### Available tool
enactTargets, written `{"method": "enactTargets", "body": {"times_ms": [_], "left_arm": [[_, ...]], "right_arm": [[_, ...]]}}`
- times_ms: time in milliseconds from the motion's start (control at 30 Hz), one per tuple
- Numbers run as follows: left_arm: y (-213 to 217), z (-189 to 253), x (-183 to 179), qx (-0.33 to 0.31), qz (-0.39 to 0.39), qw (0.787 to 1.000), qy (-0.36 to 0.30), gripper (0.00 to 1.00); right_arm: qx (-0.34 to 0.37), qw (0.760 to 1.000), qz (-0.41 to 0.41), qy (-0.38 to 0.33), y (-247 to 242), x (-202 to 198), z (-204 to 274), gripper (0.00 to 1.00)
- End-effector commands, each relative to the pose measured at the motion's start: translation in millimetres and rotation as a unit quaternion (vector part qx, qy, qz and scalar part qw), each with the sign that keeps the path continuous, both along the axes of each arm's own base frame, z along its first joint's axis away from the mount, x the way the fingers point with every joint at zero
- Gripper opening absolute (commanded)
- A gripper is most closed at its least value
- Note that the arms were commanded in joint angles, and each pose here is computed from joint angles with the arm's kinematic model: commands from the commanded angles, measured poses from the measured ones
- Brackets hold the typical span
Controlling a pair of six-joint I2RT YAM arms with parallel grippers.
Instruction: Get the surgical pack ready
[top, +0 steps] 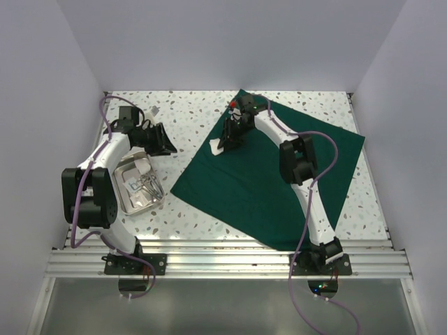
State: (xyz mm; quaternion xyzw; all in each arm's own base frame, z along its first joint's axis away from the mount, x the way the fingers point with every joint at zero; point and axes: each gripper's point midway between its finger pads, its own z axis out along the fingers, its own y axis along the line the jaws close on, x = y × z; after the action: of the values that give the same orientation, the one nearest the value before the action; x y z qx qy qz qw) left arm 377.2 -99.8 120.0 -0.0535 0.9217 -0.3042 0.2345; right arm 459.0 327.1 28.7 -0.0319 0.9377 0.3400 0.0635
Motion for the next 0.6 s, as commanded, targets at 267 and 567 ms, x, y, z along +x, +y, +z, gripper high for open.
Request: {"method": "enactTargets", "body": {"times_ms": [267,567], "left_arm": [[-3.8,9.2,6.9,-0.016,-0.01,1.0,-0.025,0.41],[-26.8,9.2,4.4,-0.102,-0.024,0.994,-0.011,0.42]], "right_arm": [[0.005,1.0,-0.002,-0.011,6.7,7.7,-8.4,0.2],[0.054,0.998,-0.019,-0.012,19.0,14.6,19.4,0.0]]}}
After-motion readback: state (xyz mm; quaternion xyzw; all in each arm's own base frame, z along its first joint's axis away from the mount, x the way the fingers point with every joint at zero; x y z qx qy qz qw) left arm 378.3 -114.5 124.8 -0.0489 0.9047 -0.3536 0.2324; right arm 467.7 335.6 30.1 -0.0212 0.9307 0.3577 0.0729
